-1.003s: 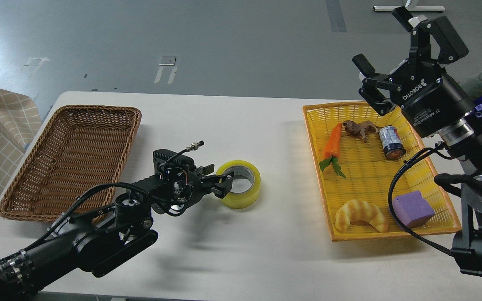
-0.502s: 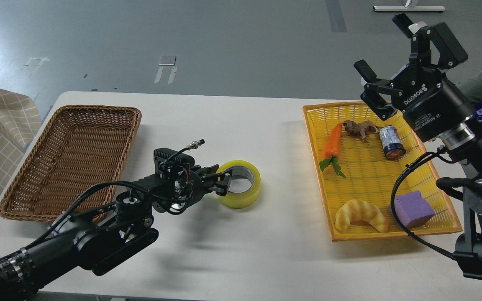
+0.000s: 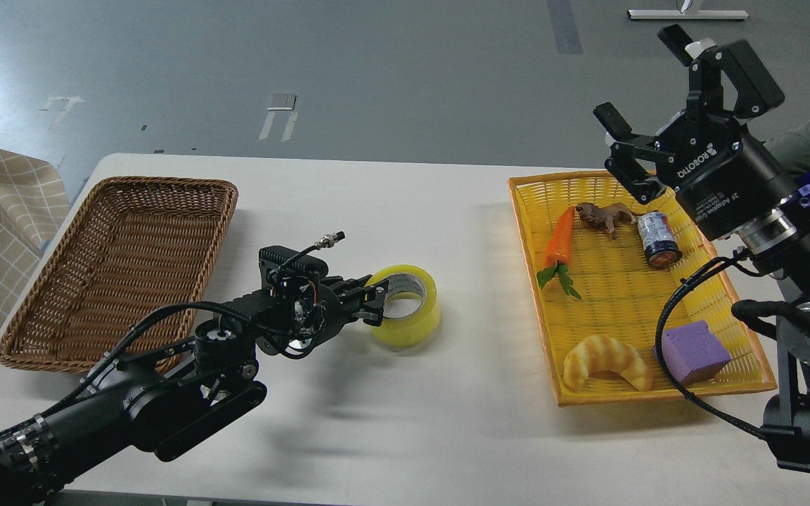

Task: Place and transfer tape with both arms
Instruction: 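Grasp the tape roll's rim with the left gripper, then carry the tape roll with the left gripper into the wicker basket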

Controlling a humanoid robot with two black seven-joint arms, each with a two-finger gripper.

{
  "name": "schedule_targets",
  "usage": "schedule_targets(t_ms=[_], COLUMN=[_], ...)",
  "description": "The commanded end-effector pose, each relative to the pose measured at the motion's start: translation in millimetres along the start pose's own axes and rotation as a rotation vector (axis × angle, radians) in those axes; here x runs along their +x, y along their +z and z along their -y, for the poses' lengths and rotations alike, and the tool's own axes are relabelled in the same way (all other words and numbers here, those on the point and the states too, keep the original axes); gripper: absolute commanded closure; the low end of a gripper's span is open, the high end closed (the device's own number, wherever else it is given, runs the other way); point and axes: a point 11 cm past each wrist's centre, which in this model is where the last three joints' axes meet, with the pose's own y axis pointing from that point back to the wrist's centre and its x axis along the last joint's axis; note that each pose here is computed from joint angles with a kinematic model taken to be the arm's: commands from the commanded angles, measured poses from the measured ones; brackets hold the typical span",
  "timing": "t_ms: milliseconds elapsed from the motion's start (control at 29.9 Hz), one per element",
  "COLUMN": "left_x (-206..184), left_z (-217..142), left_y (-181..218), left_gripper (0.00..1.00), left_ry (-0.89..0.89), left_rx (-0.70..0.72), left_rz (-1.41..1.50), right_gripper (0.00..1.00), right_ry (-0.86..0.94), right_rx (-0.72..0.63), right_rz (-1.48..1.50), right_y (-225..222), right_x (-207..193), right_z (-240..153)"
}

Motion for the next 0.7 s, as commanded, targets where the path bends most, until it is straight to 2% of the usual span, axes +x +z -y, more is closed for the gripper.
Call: schedule_targets(t_ms=[0, 201, 301, 468, 669], left_x=[6, 30, 57, 101, 152], left_z=[0, 3, 3, -11, -55], left_y=[0, 4, 5, -20, -71], left_gripper=[0.84, 0.84, 0.84, 0.84, 0.83], left_ry=[0.011, 0.053, 0.092, 0.123, 0.183], left_rx=[0.003, -0.011, -0.013, 0.023, 0.11], left_rz=[0.005, 0.035, 0.076, 0.148, 0.179], right_gripper=[0.0, 0.0, 0.0, 0.0, 0.0], right_ry=[0.001, 0.0, -0.001, 0.0, -0.004], right_rx=[-0.001, 0.002, 0.003, 0.002, 0.007], right_rz=[0.002, 0.004, 0.003, 0.004, 0.0], right_y=[1, 1, 0, 1, -2], right_x=[0, -1, -1, -1, -1], right_z=[-1, 0, 1, 0, 2])
